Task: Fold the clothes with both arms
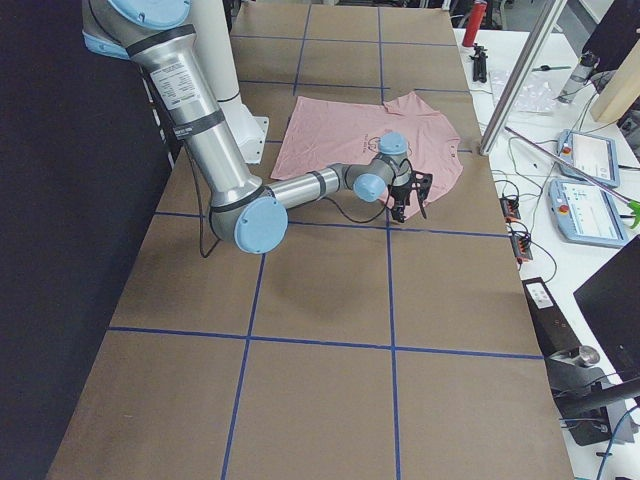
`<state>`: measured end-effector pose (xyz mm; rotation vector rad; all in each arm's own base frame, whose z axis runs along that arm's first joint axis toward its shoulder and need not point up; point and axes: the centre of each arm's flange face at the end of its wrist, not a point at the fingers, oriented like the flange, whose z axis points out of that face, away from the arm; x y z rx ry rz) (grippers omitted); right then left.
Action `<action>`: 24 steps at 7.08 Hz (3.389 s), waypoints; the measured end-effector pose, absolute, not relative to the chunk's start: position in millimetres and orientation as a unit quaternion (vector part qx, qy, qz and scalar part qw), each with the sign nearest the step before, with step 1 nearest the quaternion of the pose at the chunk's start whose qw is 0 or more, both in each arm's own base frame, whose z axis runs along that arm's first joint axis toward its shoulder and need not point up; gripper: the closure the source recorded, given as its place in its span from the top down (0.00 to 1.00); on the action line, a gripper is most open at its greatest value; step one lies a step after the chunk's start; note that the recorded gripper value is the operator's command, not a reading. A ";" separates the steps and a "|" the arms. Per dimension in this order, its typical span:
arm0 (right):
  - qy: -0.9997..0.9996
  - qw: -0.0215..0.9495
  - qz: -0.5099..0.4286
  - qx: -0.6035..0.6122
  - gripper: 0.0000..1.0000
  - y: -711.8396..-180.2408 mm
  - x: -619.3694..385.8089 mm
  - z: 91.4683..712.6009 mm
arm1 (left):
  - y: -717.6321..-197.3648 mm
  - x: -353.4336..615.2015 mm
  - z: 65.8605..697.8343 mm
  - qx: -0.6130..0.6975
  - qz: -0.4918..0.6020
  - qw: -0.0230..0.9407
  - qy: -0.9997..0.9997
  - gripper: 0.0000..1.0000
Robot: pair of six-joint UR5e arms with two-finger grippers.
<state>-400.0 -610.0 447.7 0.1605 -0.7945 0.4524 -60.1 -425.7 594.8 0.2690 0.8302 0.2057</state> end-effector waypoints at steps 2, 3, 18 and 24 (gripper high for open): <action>-0.378 0.895 0.222 0.081 0.73 -612.8 -401.5 449.9 | -425.4 -59.8 593.8 0.131 0.100 0.900 0.403 1.00; -0.375 0.896 0.223 0.080 0.61 -614.8 -403.1 451.7 | -425.2 -59.8 593.0 0.131 0.100 0.900 0.403 1.00; -0.418 0.870 0.239 0.100 1.00 -654.3 -519.8 297.0 | -431.9 -59.1 558.5 0.159 0.110 0.891 0.410 1.00; -0.526 0.827 0.176 0.092 1.00 -530.3 -405.1 276.2 | -516.1 10.7 501.1 0.146 0.105 0.886 0.426 1.00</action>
